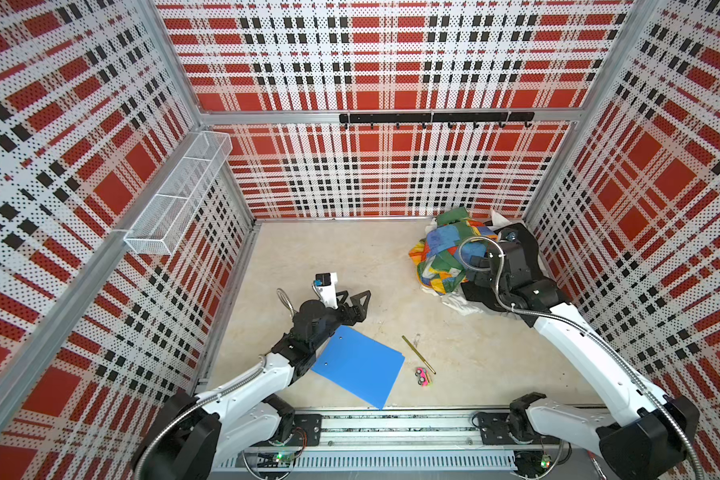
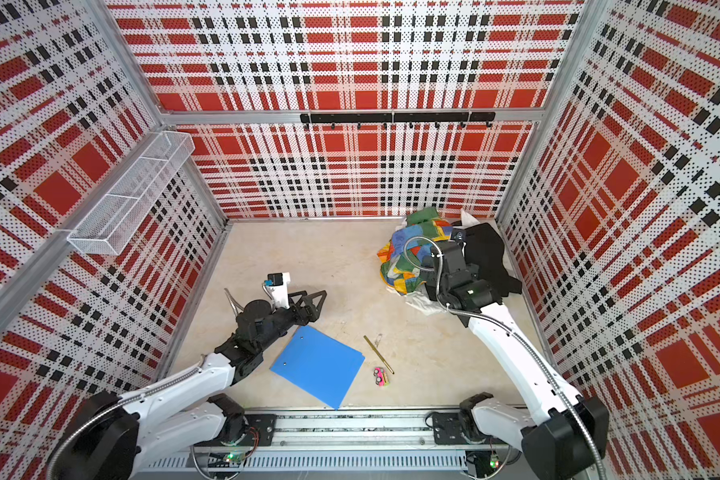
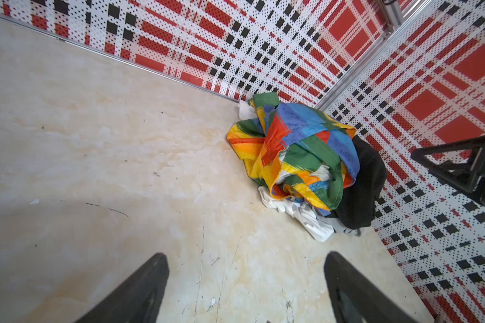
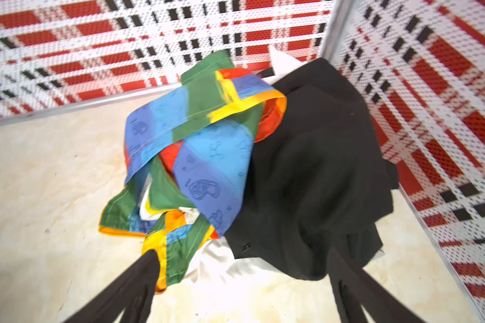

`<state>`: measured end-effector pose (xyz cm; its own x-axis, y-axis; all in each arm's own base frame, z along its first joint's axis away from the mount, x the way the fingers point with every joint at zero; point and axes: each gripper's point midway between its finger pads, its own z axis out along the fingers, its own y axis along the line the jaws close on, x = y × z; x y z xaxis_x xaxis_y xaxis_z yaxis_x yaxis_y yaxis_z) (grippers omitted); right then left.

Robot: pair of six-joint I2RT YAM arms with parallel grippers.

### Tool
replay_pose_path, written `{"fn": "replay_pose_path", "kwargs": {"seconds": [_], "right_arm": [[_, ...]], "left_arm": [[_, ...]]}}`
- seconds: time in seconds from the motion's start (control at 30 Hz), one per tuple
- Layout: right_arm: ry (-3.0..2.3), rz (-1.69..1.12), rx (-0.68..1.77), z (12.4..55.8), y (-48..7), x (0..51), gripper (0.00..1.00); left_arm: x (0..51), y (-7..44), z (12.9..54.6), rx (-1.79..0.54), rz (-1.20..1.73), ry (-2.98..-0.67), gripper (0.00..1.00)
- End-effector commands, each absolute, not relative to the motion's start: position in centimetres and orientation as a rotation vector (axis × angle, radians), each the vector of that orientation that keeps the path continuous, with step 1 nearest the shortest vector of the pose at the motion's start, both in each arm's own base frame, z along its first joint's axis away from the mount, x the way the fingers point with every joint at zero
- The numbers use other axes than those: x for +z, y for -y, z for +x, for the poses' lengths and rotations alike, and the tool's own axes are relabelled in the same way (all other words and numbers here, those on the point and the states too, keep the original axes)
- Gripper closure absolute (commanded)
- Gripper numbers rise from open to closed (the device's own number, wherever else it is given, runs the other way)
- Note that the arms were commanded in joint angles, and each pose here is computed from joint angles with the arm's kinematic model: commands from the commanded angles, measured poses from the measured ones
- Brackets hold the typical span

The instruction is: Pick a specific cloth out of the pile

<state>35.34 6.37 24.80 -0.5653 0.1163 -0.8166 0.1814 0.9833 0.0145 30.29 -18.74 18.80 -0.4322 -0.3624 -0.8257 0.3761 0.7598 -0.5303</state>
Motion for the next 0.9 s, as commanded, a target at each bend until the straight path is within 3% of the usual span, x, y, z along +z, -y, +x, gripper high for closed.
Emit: {"fn": "replay_pose_path", "kwargs": {"seconds": [0.0, 0.2, 0.4, 0.63, 0.7, 0.87], "right_arm": [[-2.219, 0.01, -0.032, 38.0, -11.1, 23.4, 0.0], [-2.348, -0.085, -0.165, 42.7, -15.4, 16.7, 0.0], [-2.471, 0.007, -0.521, 45.1, -11.5, 9.7, 0.0], [-2.636, -0.034, -0.372, 44.1, -10.5, 4.1, 0.0], [-2.696, -0.062, -0.3, 43.9, -10.9, 2.8, 0.18], [-2.709, -0.065, -0.282, 44.4, -10.7, 1.7, 0.76]], "left_arm": [[19.2, 18.4, 30.2, -0.842, 0.004, -1.826, 0.09], [19.1, 18.3, 29.8, -0.856, -0.001, -1.828, 0.09], [19.1, 18.0, 29.5, -0.847, -0.003, -1.831, 0.08], [19.0, 17.6, 29.5, -0.829, -0.012, -1.836, 0.08], [18.7, 17.8, 29.7, -0.83, -0.01, -1.846, 0.08], [18.8, 18.2, 29.6, -0.843, 0.0, -1.848, 0.08]]}}
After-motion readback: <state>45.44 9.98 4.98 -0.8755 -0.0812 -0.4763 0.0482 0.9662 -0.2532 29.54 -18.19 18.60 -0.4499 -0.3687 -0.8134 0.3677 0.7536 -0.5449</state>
